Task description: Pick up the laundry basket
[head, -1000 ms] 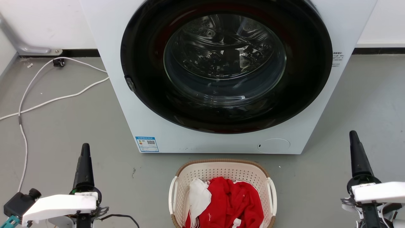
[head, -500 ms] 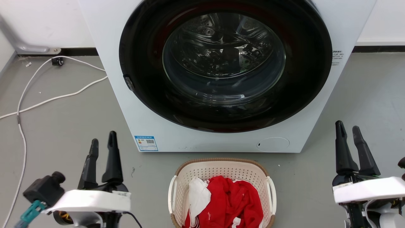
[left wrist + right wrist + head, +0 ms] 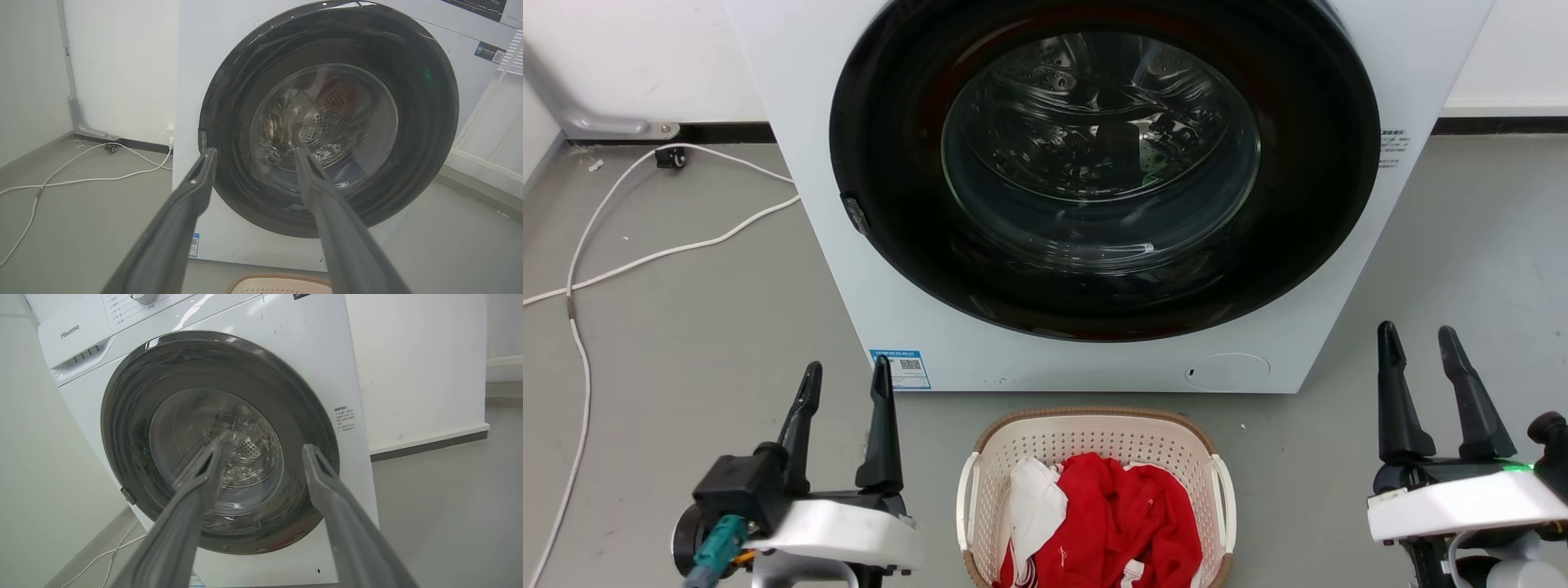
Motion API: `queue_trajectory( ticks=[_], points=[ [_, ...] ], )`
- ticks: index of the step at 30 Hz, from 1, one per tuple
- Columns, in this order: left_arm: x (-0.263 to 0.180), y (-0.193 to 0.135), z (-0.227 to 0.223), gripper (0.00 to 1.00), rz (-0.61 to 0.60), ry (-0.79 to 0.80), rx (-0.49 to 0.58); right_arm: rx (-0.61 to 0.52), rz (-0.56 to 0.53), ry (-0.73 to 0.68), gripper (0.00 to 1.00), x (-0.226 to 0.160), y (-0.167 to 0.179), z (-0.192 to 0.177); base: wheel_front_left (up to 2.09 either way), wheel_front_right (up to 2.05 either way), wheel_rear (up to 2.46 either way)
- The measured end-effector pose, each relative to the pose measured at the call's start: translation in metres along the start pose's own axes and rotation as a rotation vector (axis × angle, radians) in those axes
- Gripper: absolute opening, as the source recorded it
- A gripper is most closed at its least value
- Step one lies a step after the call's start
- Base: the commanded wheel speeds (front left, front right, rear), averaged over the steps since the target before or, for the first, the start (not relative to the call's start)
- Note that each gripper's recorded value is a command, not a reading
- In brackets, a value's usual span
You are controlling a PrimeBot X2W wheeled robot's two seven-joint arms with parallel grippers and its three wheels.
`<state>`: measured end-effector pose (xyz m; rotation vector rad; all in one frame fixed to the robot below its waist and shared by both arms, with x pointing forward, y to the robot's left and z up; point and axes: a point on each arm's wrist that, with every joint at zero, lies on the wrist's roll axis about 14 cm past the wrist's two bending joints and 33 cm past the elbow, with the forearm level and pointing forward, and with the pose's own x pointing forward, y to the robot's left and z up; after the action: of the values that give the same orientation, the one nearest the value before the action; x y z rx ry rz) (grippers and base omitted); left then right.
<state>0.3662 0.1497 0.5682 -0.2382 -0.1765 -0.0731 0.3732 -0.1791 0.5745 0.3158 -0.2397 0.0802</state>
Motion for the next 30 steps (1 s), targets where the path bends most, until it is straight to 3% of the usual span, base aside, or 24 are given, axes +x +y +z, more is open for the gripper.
queue_trajectory(
  ticks=[2, 15, 22, 30],
  points=[
    [-0.002, -0.007, -0.003, 1.0, -0.02, 0.005, 0.065, -0.054, -0.012, 0.011, 1.0, -0.003, -0.006, -0.004, 0.0, 0.0, 0.0],
    [-0.008, -0.03, -0.007, 1.0, -0.098, -0.02, 0.218, -0.221, 0.005, 0.008, 1.0, -0.006, -0.006, -0.004, 0.0, 0.0, 0.0],
    [-0.008, -0.036, -0.001, 1.0, -0.107, -0.045, 0.2, -0.258, 0.013, -0.006, 1.0, -0.006, -0.005, -0.001, 0.0, 0.0, 0.0],
    [-0.009, -0.031, 0.003, 1.0, -0.093, -0.06, 0.091, -0.237, -0.001, -0.016, 1.0, -0.009, -0.009, 0.0, 0.0, 0.0, 0.0]
  ],
)
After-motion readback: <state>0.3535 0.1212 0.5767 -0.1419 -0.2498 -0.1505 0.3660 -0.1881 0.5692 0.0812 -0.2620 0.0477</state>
